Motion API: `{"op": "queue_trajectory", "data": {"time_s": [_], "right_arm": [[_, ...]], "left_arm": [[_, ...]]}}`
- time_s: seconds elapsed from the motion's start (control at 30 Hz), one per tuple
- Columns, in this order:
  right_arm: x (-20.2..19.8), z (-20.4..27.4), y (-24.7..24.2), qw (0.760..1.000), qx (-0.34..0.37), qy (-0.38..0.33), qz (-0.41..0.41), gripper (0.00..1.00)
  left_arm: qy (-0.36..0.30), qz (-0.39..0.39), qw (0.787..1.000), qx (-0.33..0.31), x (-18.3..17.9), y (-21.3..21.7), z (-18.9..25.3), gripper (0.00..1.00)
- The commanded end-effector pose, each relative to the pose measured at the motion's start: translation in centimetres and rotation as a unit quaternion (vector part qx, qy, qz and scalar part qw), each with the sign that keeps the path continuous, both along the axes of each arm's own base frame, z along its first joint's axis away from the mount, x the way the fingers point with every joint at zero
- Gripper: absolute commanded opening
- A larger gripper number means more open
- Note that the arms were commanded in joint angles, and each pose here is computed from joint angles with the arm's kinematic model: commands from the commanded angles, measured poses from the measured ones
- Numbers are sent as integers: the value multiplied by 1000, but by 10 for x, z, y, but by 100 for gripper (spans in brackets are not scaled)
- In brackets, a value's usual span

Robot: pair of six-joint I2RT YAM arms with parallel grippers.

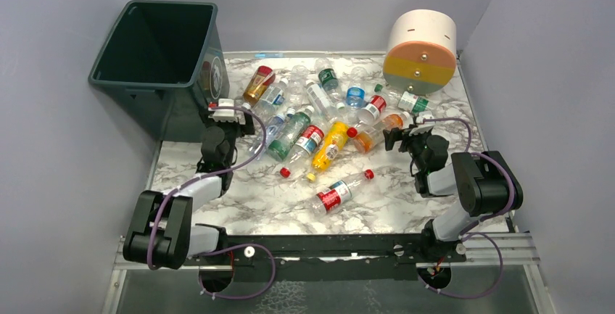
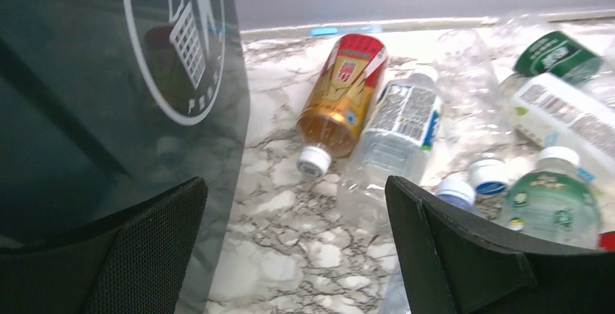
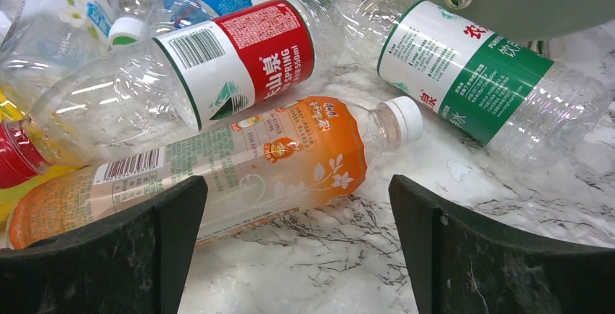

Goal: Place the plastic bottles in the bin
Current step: Pick up the plastic bottle at the center of the board.

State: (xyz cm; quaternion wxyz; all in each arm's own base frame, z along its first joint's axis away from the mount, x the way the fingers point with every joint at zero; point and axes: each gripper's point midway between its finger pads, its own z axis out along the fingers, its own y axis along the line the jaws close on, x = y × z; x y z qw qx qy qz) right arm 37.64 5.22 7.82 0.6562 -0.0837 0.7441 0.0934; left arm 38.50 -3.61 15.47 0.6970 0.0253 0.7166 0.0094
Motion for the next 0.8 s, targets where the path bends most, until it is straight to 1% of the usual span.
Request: {"op": "queue_trajectory", "data": {"time_s": [0.0,0.2,0.37,0.47,0.57,0.63,0.7,0.77], "right_arm": [[2,5,5,1000,-3,-12,13,99],[-3,24,12,999,-9,-24,36,99],[-7,61,16,998,-10,-31,51,99],[-16,86,21,997,-12,-44,68,99],[-25,116,24,996,10,-51,69,99],[-30,134,26,996,31,-44,71,99],[-33,154,27,996,61,-31,64,99],[-36,169,27,994,100,-1,50,99]], "left_arm": [[-7,-45,999,-28,1,-24,28,99],[-40,-88,994,-58,-5,-43,78,99],[-59,-109,988,-87,-11,-52,112,99],[-65,-102,986,-114,-13,-50,131,99],[-35,-48,983,-172,-9,-37,136,99],[-2,-38,983,-178,-4,-38,136,99],[35,-63,982,-176,1,-50,135,99],[78,-118,974,-177,2,-73,136,99]]}}
